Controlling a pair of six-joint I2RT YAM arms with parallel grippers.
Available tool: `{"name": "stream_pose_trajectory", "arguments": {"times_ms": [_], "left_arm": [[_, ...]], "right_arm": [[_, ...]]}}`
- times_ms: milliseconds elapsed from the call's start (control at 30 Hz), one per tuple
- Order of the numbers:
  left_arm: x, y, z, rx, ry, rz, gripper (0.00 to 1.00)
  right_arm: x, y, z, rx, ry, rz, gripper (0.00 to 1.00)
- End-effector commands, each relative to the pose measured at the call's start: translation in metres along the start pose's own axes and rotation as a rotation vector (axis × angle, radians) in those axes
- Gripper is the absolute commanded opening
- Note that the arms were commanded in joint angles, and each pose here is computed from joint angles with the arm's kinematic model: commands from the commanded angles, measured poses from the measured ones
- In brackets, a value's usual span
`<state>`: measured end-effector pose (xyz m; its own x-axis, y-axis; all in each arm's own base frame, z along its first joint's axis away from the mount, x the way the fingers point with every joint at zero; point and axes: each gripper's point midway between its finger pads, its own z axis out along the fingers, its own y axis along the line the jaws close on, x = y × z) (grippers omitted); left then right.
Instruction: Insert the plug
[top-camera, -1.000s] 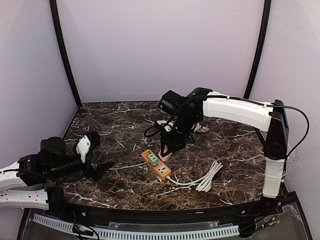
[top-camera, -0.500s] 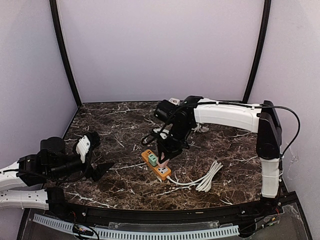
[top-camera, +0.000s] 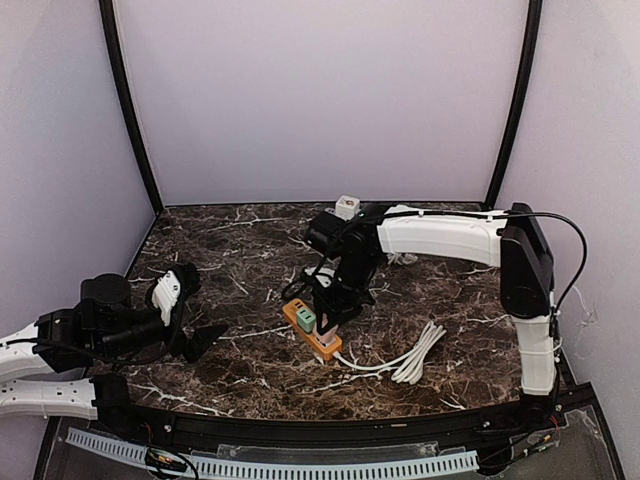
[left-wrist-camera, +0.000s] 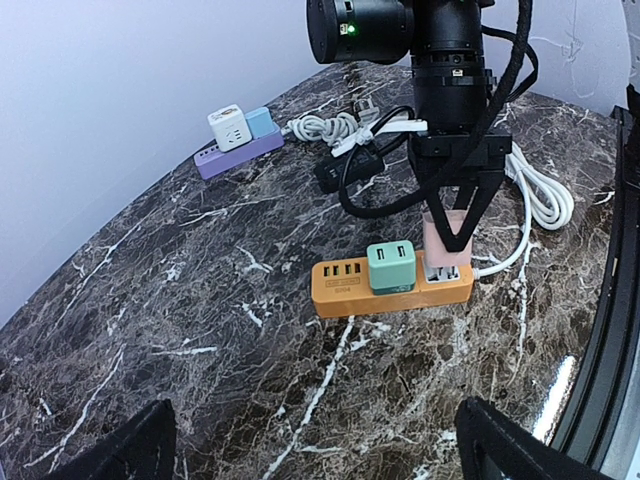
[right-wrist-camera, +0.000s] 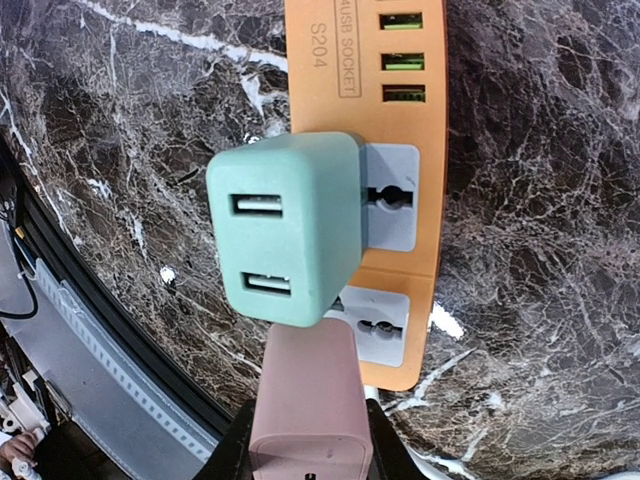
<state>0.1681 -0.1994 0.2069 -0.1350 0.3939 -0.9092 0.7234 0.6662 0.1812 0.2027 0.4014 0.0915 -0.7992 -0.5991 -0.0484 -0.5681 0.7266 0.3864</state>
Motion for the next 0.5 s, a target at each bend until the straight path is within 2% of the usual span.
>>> {"name": "stream_pose_trajectory", "arguments": {"times_ms": [0, 467], "left_arm": [[0.008, 0.002, 0.000, -0.011, 0.014, -0.002, 0.99], [0.009, 0.003, 0.000, -0.017, 0.014, -0.001, 0.99]], "right_arm": [[0.002, -0.006, 0.013, 0.022, 0.019, -0.013, 0.00], [0.004, -0.021, 0.024, 0.084, 0.051, -0.012, 0.00]]}}
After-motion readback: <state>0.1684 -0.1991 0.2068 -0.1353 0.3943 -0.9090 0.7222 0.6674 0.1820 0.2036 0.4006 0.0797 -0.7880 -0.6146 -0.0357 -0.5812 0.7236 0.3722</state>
